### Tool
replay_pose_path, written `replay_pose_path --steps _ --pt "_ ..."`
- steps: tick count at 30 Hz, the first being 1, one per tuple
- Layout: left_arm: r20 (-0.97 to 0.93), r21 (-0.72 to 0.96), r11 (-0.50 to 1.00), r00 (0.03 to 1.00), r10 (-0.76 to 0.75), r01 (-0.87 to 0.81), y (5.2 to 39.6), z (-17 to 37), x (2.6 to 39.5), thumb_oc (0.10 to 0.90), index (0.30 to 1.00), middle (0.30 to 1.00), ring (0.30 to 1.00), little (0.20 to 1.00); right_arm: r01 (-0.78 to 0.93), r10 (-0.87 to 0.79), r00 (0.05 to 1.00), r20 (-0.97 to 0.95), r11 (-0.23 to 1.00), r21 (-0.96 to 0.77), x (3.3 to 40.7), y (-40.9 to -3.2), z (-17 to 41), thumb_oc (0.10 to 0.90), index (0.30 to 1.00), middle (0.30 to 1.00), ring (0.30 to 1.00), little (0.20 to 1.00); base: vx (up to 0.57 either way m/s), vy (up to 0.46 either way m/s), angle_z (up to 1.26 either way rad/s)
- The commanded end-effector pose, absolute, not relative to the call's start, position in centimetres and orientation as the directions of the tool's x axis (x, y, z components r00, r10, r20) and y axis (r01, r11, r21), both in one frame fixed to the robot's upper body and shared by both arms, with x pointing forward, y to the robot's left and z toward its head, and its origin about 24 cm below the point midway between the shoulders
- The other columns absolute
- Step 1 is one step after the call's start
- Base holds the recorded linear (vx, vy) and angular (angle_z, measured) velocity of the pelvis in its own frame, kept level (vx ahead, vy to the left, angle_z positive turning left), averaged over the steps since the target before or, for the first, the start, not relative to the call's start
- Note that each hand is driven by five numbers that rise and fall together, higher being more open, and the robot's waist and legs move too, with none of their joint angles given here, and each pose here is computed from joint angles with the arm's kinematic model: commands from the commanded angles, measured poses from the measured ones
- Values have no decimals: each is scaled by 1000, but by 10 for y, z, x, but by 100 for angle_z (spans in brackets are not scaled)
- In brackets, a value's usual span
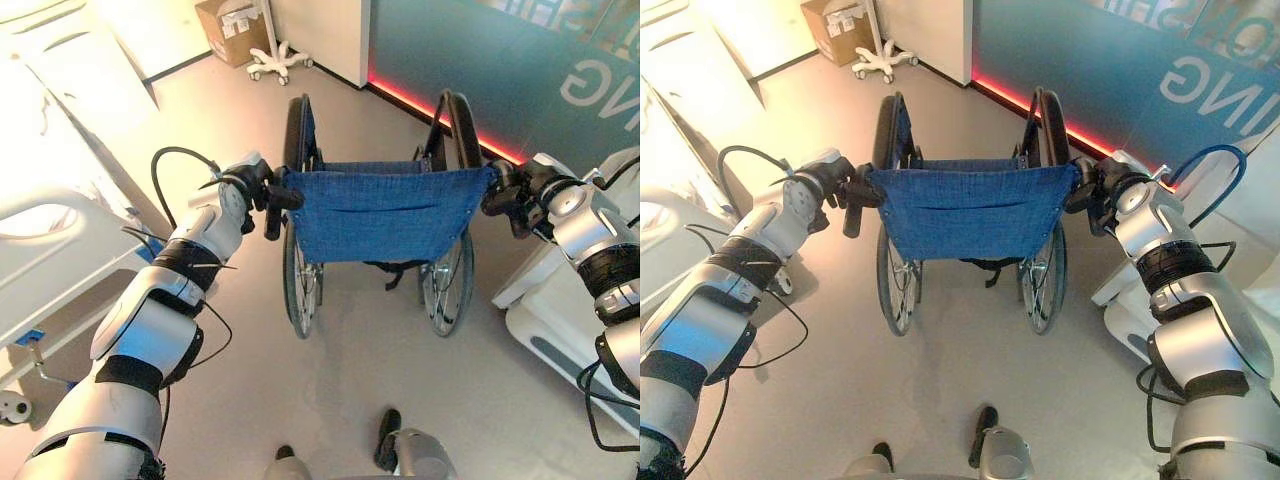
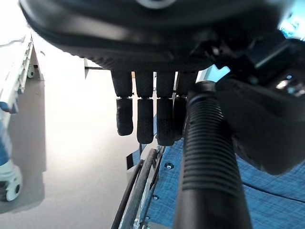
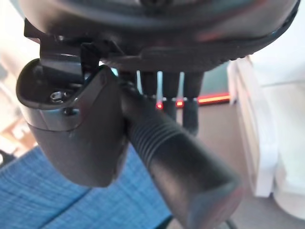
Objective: Push the wheelchair next to the bed
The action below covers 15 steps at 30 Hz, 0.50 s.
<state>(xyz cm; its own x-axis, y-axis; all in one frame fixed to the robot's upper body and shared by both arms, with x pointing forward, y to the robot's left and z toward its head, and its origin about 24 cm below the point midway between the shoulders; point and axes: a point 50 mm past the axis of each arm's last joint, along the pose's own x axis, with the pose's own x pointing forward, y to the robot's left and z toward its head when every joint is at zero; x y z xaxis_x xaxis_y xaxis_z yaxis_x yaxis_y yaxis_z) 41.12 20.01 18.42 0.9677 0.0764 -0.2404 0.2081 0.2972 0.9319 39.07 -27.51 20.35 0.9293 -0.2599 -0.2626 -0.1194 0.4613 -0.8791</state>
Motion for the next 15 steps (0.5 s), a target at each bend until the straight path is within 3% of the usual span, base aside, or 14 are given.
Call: replay_pose_path --steps 1,8,15 --pt "-548 837 31 836 25 547 213 95 383 400 300 300 300 300 -257 -6 966 -260 125 -958 401 -223 245 400 300 300 300 300 166 -201 0" --pt "-601 798 90 797 51 596 214 60 366 400 300 300 300 300 -351 33 936 -350 126 -928 400 -216 226 400 300 300 300 300 313 -213 10" --pt "-635 772 124 766 99 623 226 44 350 400 300 300 300 300 -380 106 923 -370 106 -919 399 -193 213 400 300 300 300 300 411 -58 -46"
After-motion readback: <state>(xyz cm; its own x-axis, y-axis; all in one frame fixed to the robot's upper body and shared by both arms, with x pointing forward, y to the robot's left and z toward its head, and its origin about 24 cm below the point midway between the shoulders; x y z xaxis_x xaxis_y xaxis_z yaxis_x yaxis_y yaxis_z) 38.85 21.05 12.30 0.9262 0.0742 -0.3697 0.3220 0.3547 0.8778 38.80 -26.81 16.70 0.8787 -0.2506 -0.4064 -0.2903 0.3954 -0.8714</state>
